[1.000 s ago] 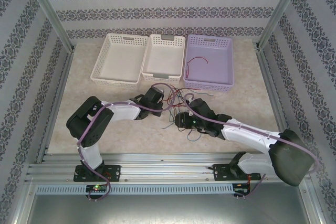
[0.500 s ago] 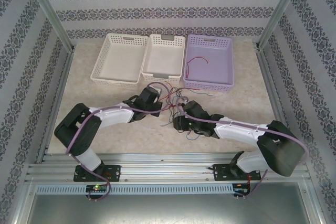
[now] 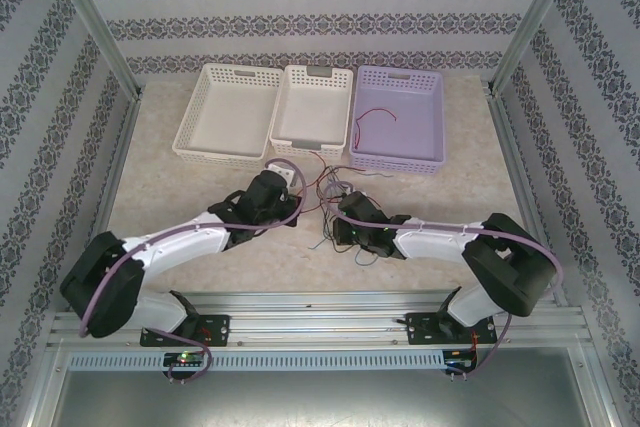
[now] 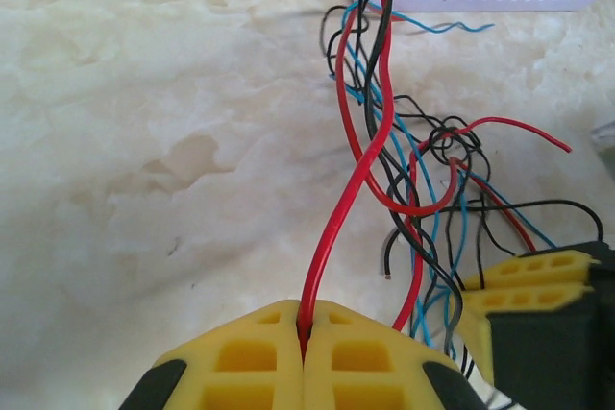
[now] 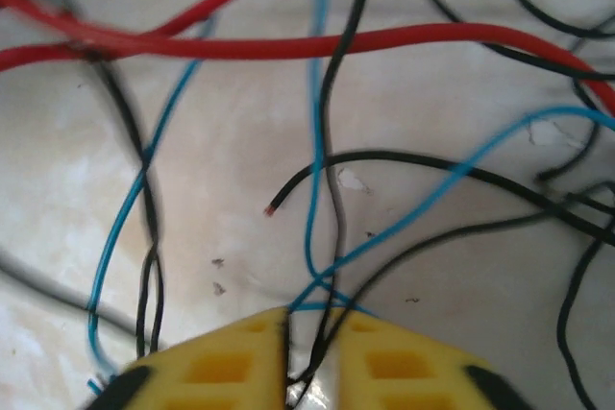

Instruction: Untangle the cables

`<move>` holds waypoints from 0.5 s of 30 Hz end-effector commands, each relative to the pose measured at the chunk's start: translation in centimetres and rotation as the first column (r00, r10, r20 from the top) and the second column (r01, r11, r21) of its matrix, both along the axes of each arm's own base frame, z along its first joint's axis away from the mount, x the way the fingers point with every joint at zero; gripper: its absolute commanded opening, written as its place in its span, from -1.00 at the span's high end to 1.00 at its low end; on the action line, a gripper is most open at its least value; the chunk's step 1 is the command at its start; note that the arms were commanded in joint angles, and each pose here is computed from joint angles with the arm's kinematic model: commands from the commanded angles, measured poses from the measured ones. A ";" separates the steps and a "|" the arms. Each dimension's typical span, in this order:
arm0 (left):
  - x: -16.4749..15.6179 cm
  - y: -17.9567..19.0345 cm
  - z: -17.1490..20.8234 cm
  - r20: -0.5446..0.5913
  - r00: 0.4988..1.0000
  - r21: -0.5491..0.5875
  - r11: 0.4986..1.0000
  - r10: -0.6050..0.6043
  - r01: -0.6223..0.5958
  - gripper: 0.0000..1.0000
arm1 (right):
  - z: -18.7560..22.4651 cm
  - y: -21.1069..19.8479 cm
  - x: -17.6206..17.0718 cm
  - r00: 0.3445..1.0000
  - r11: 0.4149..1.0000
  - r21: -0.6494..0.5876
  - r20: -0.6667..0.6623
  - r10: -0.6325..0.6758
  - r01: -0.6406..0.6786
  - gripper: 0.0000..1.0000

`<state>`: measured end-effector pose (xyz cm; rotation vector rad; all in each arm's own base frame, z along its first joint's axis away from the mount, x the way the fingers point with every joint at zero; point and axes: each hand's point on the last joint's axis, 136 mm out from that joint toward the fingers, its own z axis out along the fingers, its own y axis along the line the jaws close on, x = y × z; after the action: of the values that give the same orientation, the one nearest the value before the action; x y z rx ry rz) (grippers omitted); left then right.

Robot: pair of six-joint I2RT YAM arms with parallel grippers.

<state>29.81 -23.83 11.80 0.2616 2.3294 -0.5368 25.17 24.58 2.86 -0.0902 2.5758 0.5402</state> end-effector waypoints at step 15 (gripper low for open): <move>-7.2 8.1 6.2 -0.095 0.995 0.231 0.973 0.017 0.005 1.00 | -0.1 -5.9 1.5 0.983 0.983 -0.003 0.020 -0.182 0.182 1.00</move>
<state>24.50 -18.47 17.50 0.2905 2.4190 -0.4139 26.60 19.97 2.76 0.0884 2.5386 0.4738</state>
